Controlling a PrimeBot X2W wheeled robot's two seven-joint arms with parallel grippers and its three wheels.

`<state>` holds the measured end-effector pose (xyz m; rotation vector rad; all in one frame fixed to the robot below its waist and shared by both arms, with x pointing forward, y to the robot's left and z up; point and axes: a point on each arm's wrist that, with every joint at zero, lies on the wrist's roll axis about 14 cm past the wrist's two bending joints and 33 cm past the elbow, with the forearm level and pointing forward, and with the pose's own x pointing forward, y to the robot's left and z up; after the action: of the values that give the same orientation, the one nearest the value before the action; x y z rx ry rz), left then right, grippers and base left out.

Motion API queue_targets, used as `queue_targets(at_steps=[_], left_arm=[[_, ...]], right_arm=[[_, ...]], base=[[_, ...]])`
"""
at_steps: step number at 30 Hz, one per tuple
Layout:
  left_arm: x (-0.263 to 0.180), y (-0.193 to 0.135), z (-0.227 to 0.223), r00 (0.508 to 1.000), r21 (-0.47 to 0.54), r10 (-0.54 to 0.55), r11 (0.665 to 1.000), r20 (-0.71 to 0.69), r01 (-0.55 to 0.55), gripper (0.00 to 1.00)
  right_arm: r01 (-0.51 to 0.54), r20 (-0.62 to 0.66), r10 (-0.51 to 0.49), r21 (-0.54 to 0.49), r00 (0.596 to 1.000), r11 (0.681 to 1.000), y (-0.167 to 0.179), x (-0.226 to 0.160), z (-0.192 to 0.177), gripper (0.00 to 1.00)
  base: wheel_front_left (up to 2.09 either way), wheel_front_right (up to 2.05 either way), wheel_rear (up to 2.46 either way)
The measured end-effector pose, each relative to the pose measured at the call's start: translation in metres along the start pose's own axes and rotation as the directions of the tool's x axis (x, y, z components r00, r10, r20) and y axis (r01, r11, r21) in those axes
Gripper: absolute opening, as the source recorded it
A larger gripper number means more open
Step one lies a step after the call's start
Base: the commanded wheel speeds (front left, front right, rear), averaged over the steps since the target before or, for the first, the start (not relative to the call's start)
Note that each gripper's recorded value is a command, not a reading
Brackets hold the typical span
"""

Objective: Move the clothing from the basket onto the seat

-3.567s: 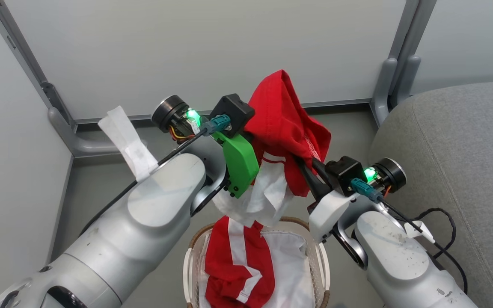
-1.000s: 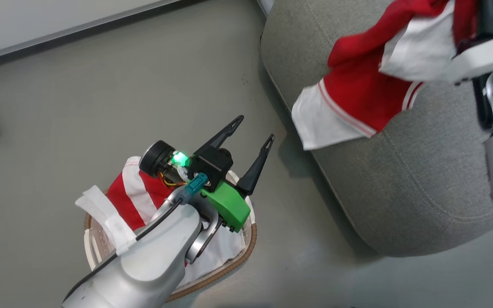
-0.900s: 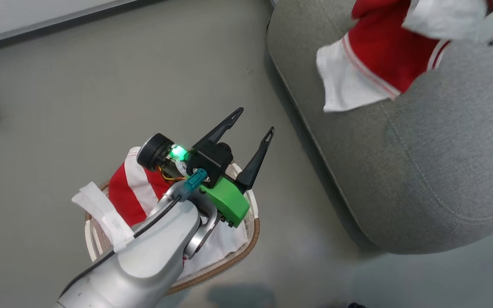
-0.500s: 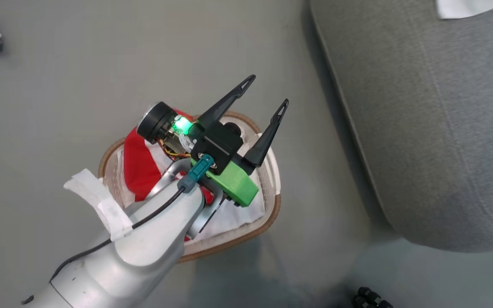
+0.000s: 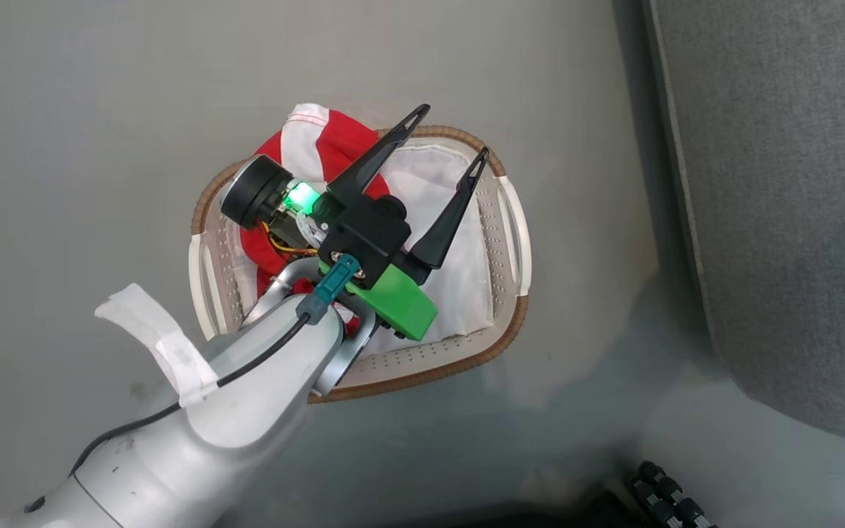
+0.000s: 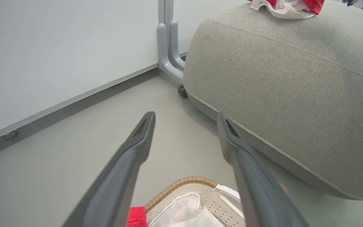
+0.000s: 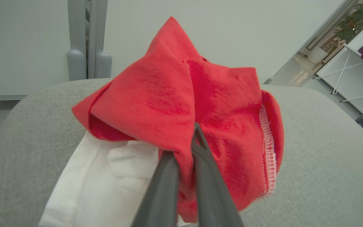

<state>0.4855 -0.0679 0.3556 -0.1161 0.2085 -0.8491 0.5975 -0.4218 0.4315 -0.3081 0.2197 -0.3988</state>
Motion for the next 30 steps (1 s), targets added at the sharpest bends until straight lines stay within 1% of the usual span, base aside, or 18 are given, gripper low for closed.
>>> queue_targets(at_steps=[2,4,5,6,7,8,13,19,22,26,30], left_arm=[[-0.002,0.003,-0.004,1.0,0.0,0.007,1.0,-0.011,-0.007,1.0],[-0.003,0.005,-0.006,1.0,0.005,0.012,1.0,-0.018,-0.011,1.0],[-0.003,0.005,-0.005,1.0,0.007,0.012,1.0,-0.018,-0.012,1.0],[-0.003,0.005,-0.004,1.0,0.01,0.012,1.0,-0.017,-0.012,1.0],[-0.003,0.005,-0.002,1.0,0.014,0.012,1.0,-0.015,-0.012,1.0],[-0.003,0.005,0.0,1.0,0.017,0.012,1.0,-0.012,-0.012,1.0],[-0.004,0.004,0.014,1.0,0.024,0.021,0.999,0.011,-0.021,1.0],[-0.013,0.004,0.027,0.998,0.015,0.06,0.998,0.018,-0.06,1.0],[-0.019,0.009,0.039,0.994,-0.005,0.103,0.995,0.035,-0.103,1.0],[-0.031,0.016,0.058,0.984,-0.014,0.165,0.986,0.07,-0.164,1.0],[-0.051,0.026,0.076,0.962,-0.037,0.254,0.967,0.103,-0.252,1.0]], right_arm=[[-0.03,-0.041,0.03,0.003,0.999,1.0,0.017,-0.004,-0.02,0.0],[-0.049,-0.063,0.049,0.011,0.997,0.999,0.028,-0.009,-0.03,0.0],[-0.054,-0.065,0.054,0.009,0.996,0.999,0.03,-0.011,-0.031,0.05],[-0.061,-0.065,0.061,0.007,0.996,0.998,0.032,-0.013,-0.032,0.2],[-0.069,-0.062,0.069,0.003,0.996,0.998,0.035,-0.015,-0.03,0.81],[-0.073,-0.049,0.073,0.011,0.996,0.997,0.038,-0.016,-0.026,0.99],[-0.091,0.021,0.091,0.017,0.996,0.996,0.044,-0.027,-0.003,1.0],[-0.125,0.07,0.124,0.015,0.99,0.992,0.046,-0.049,0.015,1.0],[-0.143,0.11,0.139,0.028,0.984,0.989,0.047,-0.058,0.033,1.0],[-0.18,0.189,0.169,0.038,0.967,0.983,0.054,-0.071,0.066,1.0],[-0.23,0.246,0.204,0.08,0.948,0.97,0.069,-0.091,0.088,1.0]], base=[[0.0,0.0,0.0],[0.0,0.0,0.0],[0.0,0.0,0.0],[0.0,0.0,0.0],[0.0,0.0,0.0],[0.0,0.0,0.0],[0.0,0.0,0.0],[0.0,0.0,0.0],[0.0,0.0,0.0],[0.0,0.0,0.0],[0.0,0.0,0.0]])
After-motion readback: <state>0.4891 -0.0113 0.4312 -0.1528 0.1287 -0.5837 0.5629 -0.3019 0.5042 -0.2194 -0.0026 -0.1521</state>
